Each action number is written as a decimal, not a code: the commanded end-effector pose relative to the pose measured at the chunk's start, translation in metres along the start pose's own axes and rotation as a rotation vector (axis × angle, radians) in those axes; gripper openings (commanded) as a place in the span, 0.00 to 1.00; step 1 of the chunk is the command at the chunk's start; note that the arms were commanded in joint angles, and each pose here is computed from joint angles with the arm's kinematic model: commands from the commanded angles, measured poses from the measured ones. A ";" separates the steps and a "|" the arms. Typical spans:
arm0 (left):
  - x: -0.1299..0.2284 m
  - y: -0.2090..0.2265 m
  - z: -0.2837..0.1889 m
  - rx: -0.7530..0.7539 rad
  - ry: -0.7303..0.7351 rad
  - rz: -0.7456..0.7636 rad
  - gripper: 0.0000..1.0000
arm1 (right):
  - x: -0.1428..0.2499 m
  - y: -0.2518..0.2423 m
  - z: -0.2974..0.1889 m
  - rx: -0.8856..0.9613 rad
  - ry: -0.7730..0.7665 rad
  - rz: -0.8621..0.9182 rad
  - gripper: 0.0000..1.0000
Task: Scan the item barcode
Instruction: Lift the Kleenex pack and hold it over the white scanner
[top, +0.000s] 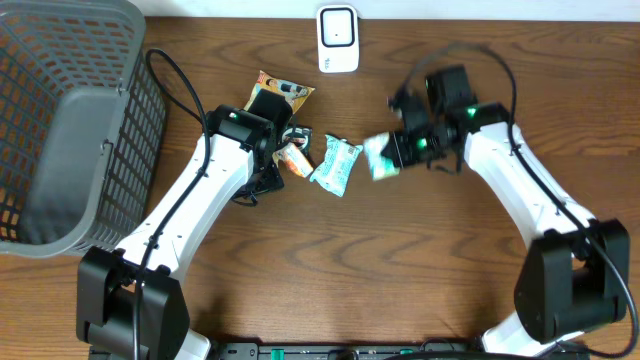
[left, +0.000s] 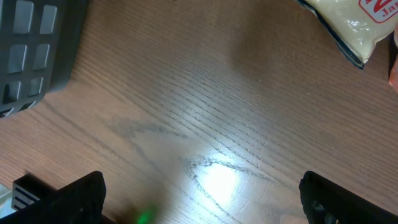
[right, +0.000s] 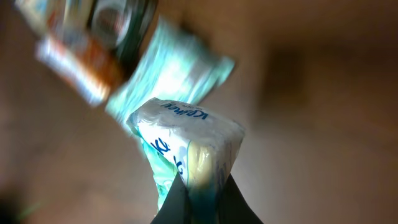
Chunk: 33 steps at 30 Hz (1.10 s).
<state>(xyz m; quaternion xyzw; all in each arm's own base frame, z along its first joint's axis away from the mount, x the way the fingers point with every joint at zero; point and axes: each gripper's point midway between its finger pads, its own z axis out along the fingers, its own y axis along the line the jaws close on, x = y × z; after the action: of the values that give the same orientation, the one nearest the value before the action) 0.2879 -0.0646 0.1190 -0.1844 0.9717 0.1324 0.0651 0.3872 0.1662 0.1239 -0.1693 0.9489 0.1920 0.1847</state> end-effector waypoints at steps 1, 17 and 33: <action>0.000 0.005 0.000 -0.017 -0.006 -0.009 0.98 | -0.037 -0.017 -0.023 0.246 -0.096 -0.086 0.01; 0.000 0.005 0.000 -0.017 -0.006 -0.009 0.98 | -0.217 -0.010 -0.014 0.447 -0.469 -0.379 0.01; 0.000 0.005 0.000 -0.017 -0.006 -0.010 0.98 | -0.278 0.001 0.061 0.774 -0.471 -0.955 0.01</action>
<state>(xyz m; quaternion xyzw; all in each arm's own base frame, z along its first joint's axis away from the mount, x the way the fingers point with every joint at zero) 0.2881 -0.0647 0.1189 -0.1845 0.9717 0.1322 0.0654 0.6463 0.2536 0.1882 -0.3993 0.7382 -0.1778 0.5139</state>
